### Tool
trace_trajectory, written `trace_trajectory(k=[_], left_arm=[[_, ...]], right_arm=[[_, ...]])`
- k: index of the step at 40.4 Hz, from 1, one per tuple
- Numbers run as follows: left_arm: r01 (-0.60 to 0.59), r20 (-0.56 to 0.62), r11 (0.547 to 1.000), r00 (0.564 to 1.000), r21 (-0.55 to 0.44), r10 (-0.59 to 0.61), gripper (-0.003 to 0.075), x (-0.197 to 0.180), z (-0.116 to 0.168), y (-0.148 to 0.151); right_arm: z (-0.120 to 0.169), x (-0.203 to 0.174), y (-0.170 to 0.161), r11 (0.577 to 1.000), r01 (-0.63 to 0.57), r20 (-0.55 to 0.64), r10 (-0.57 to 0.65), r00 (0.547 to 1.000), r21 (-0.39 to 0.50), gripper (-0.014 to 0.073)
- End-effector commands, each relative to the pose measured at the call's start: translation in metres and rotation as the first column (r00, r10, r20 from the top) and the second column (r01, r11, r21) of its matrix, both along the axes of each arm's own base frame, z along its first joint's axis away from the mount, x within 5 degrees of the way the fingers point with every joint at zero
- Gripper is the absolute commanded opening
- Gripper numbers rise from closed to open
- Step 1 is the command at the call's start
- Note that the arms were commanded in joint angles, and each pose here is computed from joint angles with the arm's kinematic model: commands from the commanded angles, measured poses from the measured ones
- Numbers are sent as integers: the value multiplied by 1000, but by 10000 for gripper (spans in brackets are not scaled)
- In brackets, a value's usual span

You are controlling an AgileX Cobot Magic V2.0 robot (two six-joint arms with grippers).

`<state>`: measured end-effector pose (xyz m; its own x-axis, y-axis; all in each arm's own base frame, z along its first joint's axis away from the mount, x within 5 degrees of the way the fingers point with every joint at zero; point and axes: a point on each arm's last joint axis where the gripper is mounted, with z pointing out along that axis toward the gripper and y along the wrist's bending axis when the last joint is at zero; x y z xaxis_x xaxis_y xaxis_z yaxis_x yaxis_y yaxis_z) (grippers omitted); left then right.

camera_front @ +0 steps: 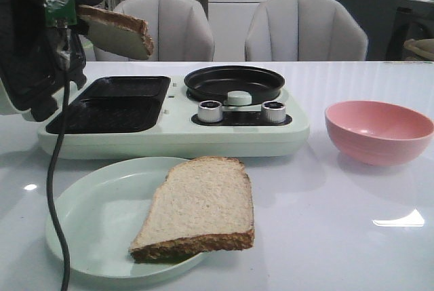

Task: Make breakfast with bread and shrimp
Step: 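Carry the bread slice with the left gripper onto the press plate and release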

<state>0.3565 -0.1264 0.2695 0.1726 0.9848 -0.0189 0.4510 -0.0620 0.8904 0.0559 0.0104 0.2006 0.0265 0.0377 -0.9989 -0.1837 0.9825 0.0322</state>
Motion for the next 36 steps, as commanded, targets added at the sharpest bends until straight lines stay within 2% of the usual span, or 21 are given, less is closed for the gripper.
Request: trace_trajectory(k=[1,10,17,24,33,36], left_arm=[[-1,59,997,998,-75,5,176,18,21,0],[-34,49,988,998,-148,42,176,57,10,-9],[-58,7,989,998,-137,59,176,77,-16,-10],[-110,-35,987,994,-120,107,176,80,-33,-7],[-139,-53,983,990,-117,133,180,79,-38,-3],[-143,-59,981,989,-129,137,210,79,-38,-3]], right_arm=[[11,-3,0,1000,-1,116,1,993,6,-33],[11,-3,0,1000,-1,116,1,993,6,-33],[11,-3,0,1000,-1,116,1,993,6,-33],[11,-3,0,1000,-1,116,1,993,6,-33],[11,-3,0,1000,-1,116,1,993,6,-33],[11,-3,0,1000,-1,116,1,993,6,-33]])
